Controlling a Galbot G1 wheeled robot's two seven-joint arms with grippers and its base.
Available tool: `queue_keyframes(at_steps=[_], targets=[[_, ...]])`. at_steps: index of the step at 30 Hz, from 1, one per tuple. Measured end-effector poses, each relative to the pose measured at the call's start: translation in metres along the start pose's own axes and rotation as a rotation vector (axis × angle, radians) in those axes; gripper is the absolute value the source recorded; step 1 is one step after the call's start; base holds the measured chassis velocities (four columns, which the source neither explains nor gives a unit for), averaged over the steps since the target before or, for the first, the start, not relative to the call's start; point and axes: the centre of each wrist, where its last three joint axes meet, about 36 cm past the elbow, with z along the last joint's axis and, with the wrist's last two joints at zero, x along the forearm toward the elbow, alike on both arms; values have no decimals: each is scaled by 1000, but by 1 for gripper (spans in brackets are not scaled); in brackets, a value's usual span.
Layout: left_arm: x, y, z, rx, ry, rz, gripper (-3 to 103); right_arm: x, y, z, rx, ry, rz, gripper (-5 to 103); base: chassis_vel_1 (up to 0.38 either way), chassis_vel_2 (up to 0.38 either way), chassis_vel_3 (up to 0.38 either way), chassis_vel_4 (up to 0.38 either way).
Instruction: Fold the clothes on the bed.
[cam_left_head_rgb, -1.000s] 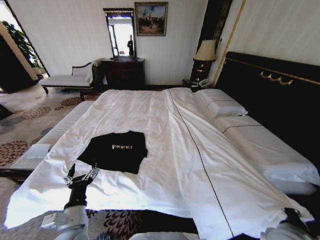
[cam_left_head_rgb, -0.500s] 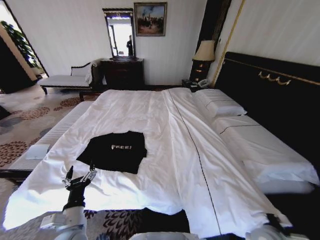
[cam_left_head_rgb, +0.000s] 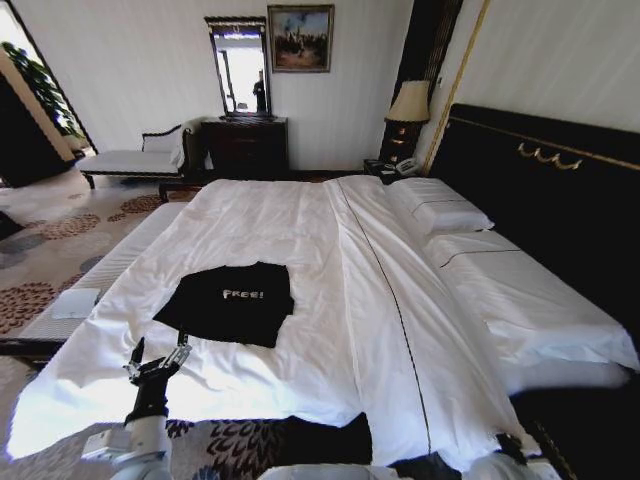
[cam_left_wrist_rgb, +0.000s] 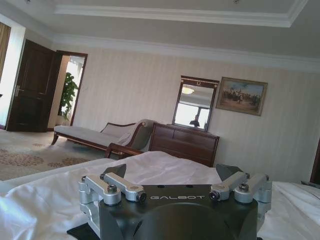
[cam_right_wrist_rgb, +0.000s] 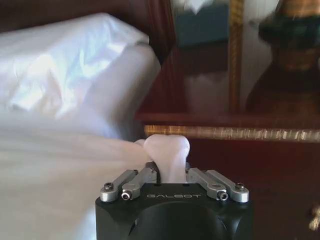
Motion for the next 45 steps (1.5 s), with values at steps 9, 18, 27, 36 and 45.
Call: queue_keyframes(at_steps=[9, 18, 27, 36, 45], targets=[[-3, 0, -14, -15, -24, 0, 100, 68, 32, -81, 12, 85, 67, 52, 0, 0, 0, 0], [-5, 3, -24, -36, -40, 3, 100, 114, 57, -126, 19, 40, 65, 90, 0, 0, 0, 0], [-3, -10, -47, -1, -26, 25, 100, 102, 76, -117, 16, -60, -344, 100, 0, 0, 0, 0], [3, -41, -74, -14, 48, 132, 100, 101, 89, -104, -70, -155, -1084, 100, 0, 0, 0, 0], [-6, -54, -75, -2, 124, 189, 100, 95, 104, -88, 295, -493, -1539, 100, 0, 0, 0, 0]])
